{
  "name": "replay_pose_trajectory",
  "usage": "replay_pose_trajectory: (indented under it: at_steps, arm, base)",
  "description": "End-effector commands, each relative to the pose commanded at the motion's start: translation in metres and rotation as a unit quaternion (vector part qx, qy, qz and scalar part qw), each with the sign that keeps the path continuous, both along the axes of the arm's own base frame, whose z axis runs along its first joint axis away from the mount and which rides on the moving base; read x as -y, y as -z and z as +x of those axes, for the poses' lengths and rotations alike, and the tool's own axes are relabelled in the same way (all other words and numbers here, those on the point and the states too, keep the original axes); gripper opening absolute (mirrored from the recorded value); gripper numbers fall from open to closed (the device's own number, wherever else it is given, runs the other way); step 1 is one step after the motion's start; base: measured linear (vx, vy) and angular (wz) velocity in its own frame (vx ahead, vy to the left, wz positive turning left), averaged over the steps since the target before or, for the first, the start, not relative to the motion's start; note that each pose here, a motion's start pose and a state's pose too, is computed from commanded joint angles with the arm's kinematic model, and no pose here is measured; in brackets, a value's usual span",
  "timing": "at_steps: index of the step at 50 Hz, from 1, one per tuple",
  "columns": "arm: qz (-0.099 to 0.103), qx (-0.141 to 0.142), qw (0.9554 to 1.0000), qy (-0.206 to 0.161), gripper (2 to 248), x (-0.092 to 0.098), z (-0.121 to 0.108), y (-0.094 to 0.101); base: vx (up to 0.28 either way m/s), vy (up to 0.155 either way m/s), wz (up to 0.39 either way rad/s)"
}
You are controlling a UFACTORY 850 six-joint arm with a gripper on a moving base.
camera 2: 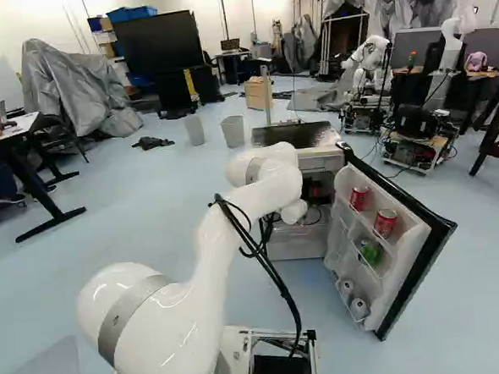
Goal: Grab a drink from the fridge
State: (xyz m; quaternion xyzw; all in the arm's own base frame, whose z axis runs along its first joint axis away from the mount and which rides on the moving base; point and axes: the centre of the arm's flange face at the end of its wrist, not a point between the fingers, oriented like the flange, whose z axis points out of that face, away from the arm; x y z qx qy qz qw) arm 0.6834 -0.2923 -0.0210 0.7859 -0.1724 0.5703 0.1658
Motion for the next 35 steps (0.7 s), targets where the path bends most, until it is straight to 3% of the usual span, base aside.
replay_pose_trajectory:
  at_steps: [29, 30, 35]
  arm:
    - [-0.007, 0.005, 0.9999, -0.01, 247, 0.0046, 0.0042, 0.0027]
    - [-0.007, 0.005, 0.9999, -0.01, 217, 0.0046, 0.0042, 0.0027]
    - [-0.007, 0.005, 0.9999, -0.01, 217, 0.0046, 0.0042, 0.0027]
  base:
    - [0.0, 0.0, 0.0]
    - [0.0, 0.0, 0.0]
    - [0.0, 0.0, 0.0]
